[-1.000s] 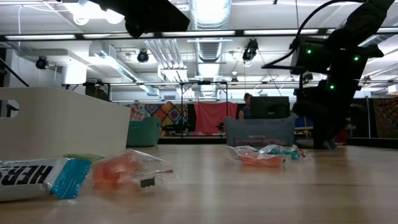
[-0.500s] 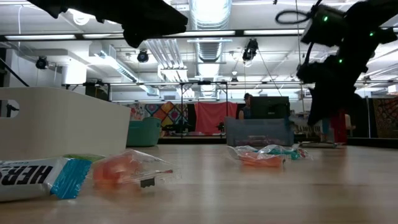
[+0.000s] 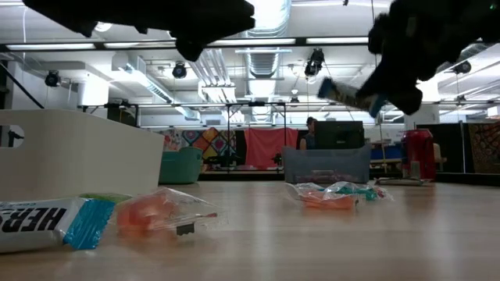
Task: Sort candy
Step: Put the white chocolate bar into the green bin
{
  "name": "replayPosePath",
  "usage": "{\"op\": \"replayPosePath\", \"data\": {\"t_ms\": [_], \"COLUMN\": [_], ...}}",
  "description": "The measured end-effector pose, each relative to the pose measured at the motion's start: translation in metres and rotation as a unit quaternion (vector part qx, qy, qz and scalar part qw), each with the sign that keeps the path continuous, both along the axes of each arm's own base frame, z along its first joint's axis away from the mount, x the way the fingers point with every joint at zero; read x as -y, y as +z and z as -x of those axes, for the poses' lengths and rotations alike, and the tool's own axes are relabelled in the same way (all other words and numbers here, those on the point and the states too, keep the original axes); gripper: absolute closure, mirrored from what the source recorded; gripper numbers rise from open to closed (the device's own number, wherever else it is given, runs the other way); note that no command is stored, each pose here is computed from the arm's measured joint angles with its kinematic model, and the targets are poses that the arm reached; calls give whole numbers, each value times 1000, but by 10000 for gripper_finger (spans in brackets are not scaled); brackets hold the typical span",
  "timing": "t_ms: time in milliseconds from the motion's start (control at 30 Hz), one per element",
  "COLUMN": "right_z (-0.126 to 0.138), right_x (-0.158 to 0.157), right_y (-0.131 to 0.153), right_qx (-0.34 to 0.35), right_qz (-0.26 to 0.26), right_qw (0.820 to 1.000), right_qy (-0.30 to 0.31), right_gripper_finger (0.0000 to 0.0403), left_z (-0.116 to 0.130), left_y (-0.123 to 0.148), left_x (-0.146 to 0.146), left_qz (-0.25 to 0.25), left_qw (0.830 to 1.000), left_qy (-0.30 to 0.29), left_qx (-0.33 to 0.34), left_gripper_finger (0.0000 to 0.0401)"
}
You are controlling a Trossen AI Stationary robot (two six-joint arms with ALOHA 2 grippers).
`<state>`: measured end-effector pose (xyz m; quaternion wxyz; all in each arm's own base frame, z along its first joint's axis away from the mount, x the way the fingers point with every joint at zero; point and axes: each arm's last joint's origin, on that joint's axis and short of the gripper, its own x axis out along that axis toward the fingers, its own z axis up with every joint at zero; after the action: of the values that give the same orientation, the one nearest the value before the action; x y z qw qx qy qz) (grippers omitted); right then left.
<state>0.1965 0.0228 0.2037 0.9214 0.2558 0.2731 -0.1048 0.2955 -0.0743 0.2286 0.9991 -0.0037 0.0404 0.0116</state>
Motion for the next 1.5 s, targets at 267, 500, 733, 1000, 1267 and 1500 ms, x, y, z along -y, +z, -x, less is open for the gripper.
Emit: {"op": "replayPosePath", "data": {"t_ms": [267, 500, 733, 1000, 1267, 1500], "right_z": [-14, -26, -32, -33, -33, -33], "right_x": [-31, -44, -46, -47, -47, -46], "right_y": [6, 2, -3, 1, 1, 1], "right_qx": [80, 120, 126, 146, 146, 147], "right_qz": [32, 36, 50, 68, 71, 82], "right_qw": [991, 976, 971, 966, 965, 966], "right_qy": [106, 180, 196, 204, 205, 196], "right_gripper_finger": [370, 370, 370, 370, 370, 369], "left_z": [-28, -50, -54, -61, -64, -68], "left_y": [-17, -21, -27, -37, -40, -47], "left_x": [6, 11, 12, 6, 4, 3], "left_qz": [-8, -13, -18, -15, -13, -6], "left_qw": [1000, 1000, 999, 999, 999, 998], "left_qy": [1, -6, -44, -32, -30, -32], "left_qx": [19, 18, 11, 16, 35, 59], "left_gripper_finger": [298, 264, 223, 212, 245, 282]}}
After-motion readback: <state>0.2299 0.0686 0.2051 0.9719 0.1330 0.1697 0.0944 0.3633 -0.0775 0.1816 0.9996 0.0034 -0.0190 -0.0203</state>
